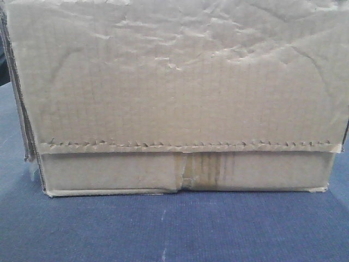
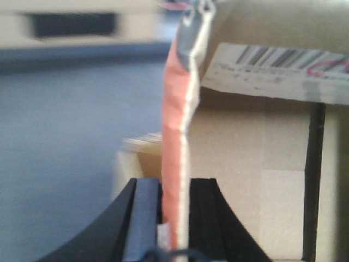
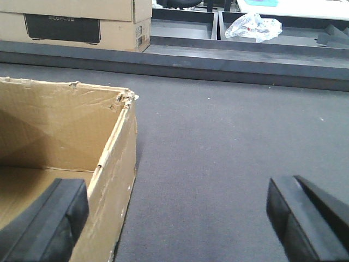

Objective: Stack two boxes on right shelf middle

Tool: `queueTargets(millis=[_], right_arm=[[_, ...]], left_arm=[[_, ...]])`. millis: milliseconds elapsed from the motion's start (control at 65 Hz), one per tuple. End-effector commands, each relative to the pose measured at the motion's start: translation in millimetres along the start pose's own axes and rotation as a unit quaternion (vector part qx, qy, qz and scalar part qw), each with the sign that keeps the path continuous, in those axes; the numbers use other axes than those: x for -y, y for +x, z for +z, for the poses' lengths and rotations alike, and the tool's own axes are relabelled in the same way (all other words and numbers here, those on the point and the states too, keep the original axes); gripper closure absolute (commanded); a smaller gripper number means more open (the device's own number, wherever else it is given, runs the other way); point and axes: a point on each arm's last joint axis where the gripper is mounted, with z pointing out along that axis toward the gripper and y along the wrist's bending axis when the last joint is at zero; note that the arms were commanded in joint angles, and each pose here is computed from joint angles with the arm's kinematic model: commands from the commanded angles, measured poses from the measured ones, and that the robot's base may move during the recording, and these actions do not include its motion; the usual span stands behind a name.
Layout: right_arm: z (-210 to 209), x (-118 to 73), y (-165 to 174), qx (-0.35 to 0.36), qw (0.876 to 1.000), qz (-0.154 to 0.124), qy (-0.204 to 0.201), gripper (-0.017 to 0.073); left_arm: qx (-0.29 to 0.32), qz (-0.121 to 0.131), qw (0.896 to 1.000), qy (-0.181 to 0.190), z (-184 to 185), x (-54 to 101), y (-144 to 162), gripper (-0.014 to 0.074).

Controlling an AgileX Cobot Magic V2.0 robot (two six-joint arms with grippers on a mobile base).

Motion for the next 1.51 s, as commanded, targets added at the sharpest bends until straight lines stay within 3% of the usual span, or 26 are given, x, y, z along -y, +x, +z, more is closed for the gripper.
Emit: queueTargets(millis=[0, 200, 461, 600, 692, 800, 907, 1046, 1230, 1369, 1492], right_arm=[[-0.9, -0.9, -2.4, 0.008, 1.0, 0.006, -0.004, -0.001], [-0.9, -1.0, -2.4, 0.008, 1.0, 0.007, -0.005, -0.001], [-0.9, -1.0, -2.2, 0.007, 1.0, 0.007, -0.005, -0.001], [-0.9, -1.0, -2.0, 0.006, 1.0, 0.007, -0.005, -0.001], [-0.9, -1.1, -1.8, 0.005, 1.0, 0.007, -0.005, -0.001], [-0.9, -1.1, -1.8, 0.005, 1.0, 0.007, -0.005, -0.001], [-0.9, -1.1, -1.8, 0.005, 1.0, 0.007, -0.005, -0.001], [-0.9, -1.1, -1.8, 0.005, 1.0, 0.007, -0.005, -0.001], [-0.9, -1.1, -1.6, 0.004, 1.0, 0.007, -0.005, -0.001], [-0.9, -1.3, -0.1, -0.004, 1.0, 0.007, -0.006, -0.001], [-1.2, -1.6, 1.8, -0.017, 1.0, 0.007, -0.008, -0.001]], left_arm=[[-0.016, 0.0, 0.999, 0.037, 29.4, 18.4, 2.1, 0.0705], [-0.09, 0.022, 0.995, 0.048, 96.4, 34.0, 21.1, 0.0705], [-0.165, 0.021, 0.985, 0.037, 165.8, 29.0, 49.2, 0.0705], [-0.182, 0.019, 0.983, 0.035, 180.1, 27.4, 56.7, 0.0705], [-0.183, 0.019, 0.982, 0.035, 181.1, 27.3, 57.3, 0.0695], [-0.183, 0.019, 0.982, 0.035, 181.1, 27.3, 57.3, 0.0571], [-0.183, 0.019, 0.982, 0.035, 181.1, 27.3, 57.3, 0.0339], [-0.174, 0.019, 0.984, 0.037, 174.9, 28.2, 53.4, -0.003], [-0.139, 0.019, 0.989, 0.045, 143.2, 32.4, 38.2, 0.0101], [-0.1, 0.026, 0.994, 0.045, 104.8, 34.9, 23.9, 0.0104], [-0.079, 0.047, 0.996, 0.021, 71.5, 32.1, 16.6, 0.0104]])
